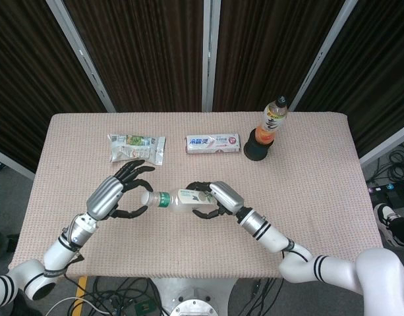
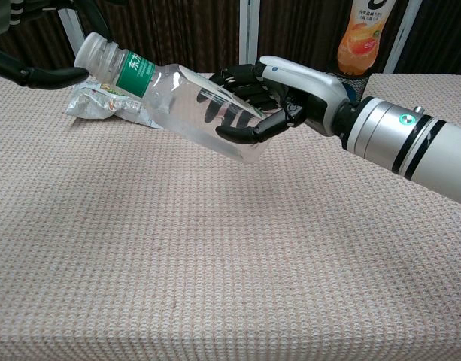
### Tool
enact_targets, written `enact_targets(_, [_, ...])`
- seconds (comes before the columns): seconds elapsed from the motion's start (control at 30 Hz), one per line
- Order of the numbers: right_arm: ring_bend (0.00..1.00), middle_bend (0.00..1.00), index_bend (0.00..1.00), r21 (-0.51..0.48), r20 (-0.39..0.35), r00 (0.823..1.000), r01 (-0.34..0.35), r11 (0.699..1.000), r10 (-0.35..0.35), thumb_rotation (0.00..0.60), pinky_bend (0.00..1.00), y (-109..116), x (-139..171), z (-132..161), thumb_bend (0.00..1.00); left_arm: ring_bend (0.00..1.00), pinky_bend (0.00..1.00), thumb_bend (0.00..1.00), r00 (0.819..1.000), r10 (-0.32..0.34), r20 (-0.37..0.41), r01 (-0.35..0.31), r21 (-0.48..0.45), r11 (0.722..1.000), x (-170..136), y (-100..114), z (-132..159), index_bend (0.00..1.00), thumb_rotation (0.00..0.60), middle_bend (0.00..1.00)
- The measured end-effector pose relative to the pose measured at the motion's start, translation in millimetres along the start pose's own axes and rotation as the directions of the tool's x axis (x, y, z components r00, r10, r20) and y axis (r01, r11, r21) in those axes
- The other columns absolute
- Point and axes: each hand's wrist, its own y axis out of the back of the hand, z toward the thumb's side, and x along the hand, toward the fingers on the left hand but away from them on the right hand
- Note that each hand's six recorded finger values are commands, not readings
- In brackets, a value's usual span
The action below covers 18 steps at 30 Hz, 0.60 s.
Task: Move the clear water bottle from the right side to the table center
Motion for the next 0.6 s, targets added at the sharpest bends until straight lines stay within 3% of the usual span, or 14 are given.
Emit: enact_targets(0.6, [0.43,0.48,0.6,0.042,0.02,1.0,0.007,0.999,-0.007,0.6,0.47,6.9,6.6,-7.6,0.68,0.04,0.07,0.31,1.0,0.023,-0.006,-0.023,0.018,1.0,-5.8,8.3,-1.6,0.46,0.6,0.14])
